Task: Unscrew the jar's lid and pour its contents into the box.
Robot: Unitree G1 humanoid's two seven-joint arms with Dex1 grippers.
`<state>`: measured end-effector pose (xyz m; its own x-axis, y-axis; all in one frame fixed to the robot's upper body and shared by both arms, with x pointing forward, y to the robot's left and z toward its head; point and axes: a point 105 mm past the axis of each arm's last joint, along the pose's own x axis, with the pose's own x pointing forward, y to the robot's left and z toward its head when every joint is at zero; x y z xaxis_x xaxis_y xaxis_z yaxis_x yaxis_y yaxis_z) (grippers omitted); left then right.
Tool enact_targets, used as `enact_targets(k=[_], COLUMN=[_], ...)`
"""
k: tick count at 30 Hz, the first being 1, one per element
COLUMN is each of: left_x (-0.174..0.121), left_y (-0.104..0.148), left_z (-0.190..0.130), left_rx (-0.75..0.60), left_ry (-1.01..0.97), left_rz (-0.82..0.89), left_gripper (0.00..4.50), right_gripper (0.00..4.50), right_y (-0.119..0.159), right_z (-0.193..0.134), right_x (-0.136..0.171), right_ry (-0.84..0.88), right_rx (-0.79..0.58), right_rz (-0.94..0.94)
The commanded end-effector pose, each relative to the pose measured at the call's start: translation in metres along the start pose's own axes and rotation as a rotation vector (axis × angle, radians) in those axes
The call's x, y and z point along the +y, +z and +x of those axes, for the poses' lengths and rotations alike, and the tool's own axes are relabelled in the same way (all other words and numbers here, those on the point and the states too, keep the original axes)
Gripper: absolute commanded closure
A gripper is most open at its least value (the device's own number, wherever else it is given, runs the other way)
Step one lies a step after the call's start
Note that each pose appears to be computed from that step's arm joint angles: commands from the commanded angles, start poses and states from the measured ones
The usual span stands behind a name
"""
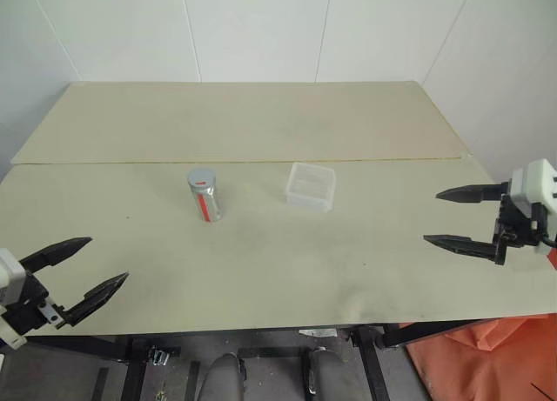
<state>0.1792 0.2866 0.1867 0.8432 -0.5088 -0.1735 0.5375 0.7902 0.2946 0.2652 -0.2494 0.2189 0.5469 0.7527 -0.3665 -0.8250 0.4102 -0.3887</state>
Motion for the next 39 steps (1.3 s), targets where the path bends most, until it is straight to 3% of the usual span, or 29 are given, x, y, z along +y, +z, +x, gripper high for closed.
enact_targets(k=[1, 9, 17, 23, 26, 35, 39], left_x=[-0.003, -0.002, -0.015, -0.026, -0.035, -0.022, -0.026], left_y=[0.003, 0.0, -0.026, -0.022, -0.022, -0.02, -0.019], left_z=[0.003, 0.015, 0.075, 0.117, 0.133, 0.162, 0.177], left_rx=[-0.01, -0.034, -0.179, -0.275, -0.279, -0.326, -0.341], left_ry=[-0.007, 0.021, 0.299, 0.428, 0.386, 0.53, 0.5], left_rz=[0.028, 0.031, 0.068, 0.028, 0.031, 0.006, 0.003], left_gripper=[0.03, 0.03, 0.03, 0.03, 0.03, 0.03, 0.03], right_gripper=[0.0, 0.0, 0.0, 0.0, 0.0, 0.0, 0.0], right_y=[0.011, 0.012, 0.018, 0.032, 0.036, 0.044, 0.044], right_z=[-0.002, 0.0, 0.022, 0.048, 0.06, 0.082, 0.083], right_x=[-0.002, 0.002, 0.005, 0.015, 0.022, 0.051, 0.056], right_ry=[-0.014, -0.007, -0.033, -0.013, -0.011, 0.017, 0.015], right_rx=[-0.019, -0.026, -0.107, -0.202, -0.24, -0.297, -0.295], right_rz=[-0.061, -0.059, -0.046, -0.027, 0.002, 0.051, 0.058])
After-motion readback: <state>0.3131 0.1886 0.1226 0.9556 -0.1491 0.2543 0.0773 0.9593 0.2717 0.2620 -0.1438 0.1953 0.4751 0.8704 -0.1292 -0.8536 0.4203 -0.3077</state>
